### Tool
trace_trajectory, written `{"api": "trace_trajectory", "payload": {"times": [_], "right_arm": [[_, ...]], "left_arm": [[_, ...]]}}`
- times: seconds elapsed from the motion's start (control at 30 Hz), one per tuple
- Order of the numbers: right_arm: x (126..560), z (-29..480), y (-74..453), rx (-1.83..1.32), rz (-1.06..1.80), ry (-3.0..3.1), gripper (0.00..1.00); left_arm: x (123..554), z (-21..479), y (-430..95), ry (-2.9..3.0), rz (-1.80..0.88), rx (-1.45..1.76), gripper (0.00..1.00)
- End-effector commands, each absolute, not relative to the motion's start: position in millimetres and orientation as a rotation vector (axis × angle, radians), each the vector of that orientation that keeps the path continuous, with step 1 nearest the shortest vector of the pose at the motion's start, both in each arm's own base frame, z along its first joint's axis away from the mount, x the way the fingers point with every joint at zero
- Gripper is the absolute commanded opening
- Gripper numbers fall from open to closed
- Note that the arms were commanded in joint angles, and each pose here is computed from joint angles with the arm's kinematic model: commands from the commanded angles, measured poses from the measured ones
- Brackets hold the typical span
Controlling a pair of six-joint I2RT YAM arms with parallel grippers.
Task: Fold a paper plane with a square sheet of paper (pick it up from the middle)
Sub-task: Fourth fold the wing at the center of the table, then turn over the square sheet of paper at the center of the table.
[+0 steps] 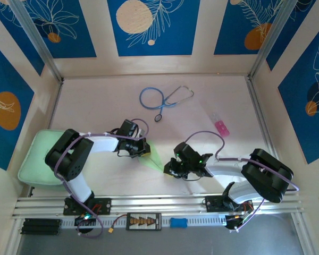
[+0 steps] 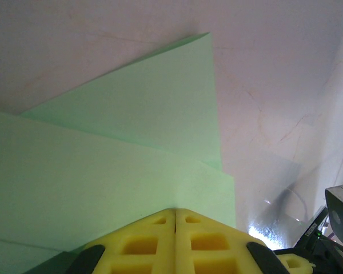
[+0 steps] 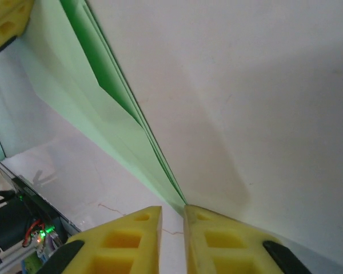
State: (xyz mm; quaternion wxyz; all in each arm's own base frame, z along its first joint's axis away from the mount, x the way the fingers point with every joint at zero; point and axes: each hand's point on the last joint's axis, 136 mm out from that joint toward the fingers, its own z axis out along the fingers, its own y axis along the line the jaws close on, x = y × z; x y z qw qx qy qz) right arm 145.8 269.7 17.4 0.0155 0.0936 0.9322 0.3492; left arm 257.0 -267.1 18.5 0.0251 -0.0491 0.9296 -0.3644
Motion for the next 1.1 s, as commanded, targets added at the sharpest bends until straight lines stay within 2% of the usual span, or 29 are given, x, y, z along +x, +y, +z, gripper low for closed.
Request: {"api": "trace_trajectory", "payload": {"times": [0.0,0.23,1.07], "right_arm": [[147,17,269,0.337,1.070,2.900,0.23],[146,17,267,0.354,1.051,2.906,0.27],[144,18,253,0.425,1.014,2.881,0.28]], "left_arm": [[256,14,-258,2.894,-1.084,-0.205,0.08],[255,13,-257,2.893,-1.084,-0.210,0.08],[256,11,-256,2.881,-1.146,-0.286,0.08]]}}
